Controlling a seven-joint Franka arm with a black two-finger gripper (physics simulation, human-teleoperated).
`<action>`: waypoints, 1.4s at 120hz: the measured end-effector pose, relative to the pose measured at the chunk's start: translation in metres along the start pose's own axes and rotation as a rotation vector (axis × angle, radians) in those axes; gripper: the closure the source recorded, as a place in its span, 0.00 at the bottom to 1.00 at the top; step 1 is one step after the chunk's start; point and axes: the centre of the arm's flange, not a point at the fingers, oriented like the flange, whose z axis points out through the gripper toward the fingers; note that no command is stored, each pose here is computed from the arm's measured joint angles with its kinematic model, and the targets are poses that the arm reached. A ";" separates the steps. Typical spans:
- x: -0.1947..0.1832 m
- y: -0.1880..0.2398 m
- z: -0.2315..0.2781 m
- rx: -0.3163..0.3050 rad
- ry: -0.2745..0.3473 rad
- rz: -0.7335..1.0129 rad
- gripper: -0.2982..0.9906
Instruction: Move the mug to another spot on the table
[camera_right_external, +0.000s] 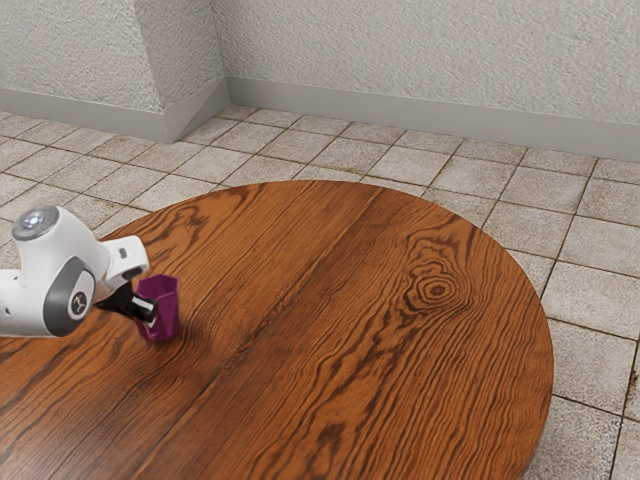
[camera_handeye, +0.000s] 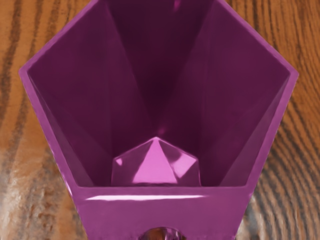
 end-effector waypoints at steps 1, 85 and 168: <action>0.000 0.000 0.000 0.001 0.004 0.000 0.71; 0.044 0.130 -0.024 -0.084 0.243 0.196 0.74; 0.041 0.166 0.031 -0.111 0.251 0.036 0.68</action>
